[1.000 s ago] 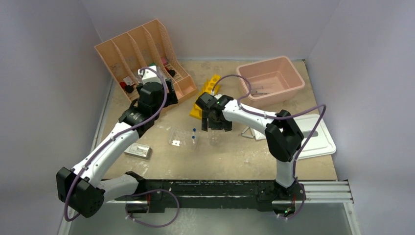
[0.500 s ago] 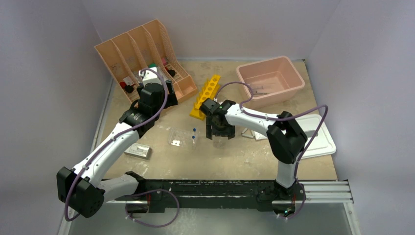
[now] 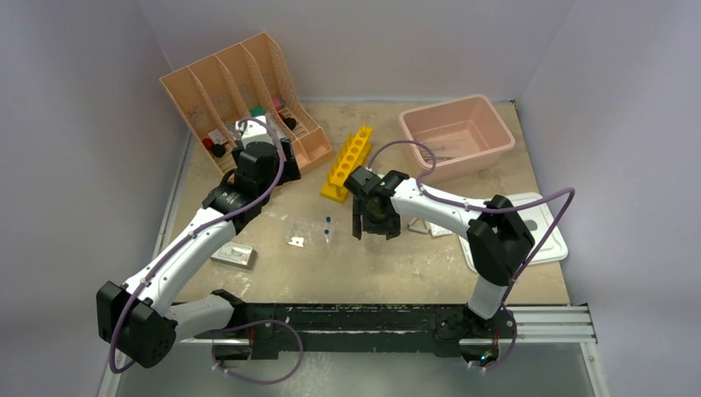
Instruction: Organize the chemistry lab equipment
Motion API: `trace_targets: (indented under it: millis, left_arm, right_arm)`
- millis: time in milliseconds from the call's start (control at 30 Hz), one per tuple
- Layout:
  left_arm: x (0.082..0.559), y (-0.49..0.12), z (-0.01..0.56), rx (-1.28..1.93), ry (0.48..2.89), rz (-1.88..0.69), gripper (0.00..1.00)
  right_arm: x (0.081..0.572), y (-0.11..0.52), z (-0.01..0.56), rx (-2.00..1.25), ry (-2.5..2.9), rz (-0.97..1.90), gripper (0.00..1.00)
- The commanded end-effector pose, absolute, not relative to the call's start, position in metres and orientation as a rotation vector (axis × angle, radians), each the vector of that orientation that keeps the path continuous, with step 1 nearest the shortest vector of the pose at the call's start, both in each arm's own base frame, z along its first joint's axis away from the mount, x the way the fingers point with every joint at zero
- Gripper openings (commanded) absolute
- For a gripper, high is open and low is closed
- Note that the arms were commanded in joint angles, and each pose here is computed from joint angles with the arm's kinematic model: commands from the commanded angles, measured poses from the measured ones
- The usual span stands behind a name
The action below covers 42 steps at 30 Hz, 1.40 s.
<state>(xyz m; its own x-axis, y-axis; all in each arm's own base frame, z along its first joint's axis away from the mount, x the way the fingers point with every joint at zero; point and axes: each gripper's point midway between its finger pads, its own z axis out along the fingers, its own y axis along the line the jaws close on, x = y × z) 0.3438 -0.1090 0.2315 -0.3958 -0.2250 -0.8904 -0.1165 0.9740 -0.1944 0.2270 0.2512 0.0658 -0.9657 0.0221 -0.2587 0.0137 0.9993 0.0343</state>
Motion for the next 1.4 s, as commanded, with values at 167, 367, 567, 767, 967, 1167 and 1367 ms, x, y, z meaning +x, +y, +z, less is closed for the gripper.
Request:
trace_targets:
  millis: [167,367,567,767,967,1167,1367]
  left_arm:
    - [0.345,-0.107,0.245,-0.252,1.935,-0.142,0.82]
    - [0.343,-0.105,0.248,-0.262,1.924,-0.143,0.82]
    - [0.342,-0.103,0.253,-0.269,1.908,-0.145,0.82]
    - [0.342,-0.105,0.26,-0.277,1.878,-0.176,0.82]
    - [0.345,-0.107,0.276,-0.288,1.835,-0.199,0.82]
    - [0.348,-0.105,0.277,-0.319,1.816,-0.199,0.82]
    - [0.352,-0.105,0.274,-0.376,1.815,-0.209,0.82]
  right_arm:
    - [0.218,0.244,0.065,0.02,2.913,0.003,0.7]
    - [0.231,0.241,0.069,0.03,2.859,-0.056,0.58]
    - [0.256,0.242,0.106,-0.034,2.731,-0.053,0.51]
    - [0.311,0.238,0.184,-0.043,2.516,0.034,0.49]
    - [0.377,0.179,0.263,0.074,2.335,0.091,0.49]
    - [0.411,0.101,0.267,0.14,2.41,-0.021,0.49]
    - [0.426,0.064,0.25,0.203,2.472,-0.017,0.49]
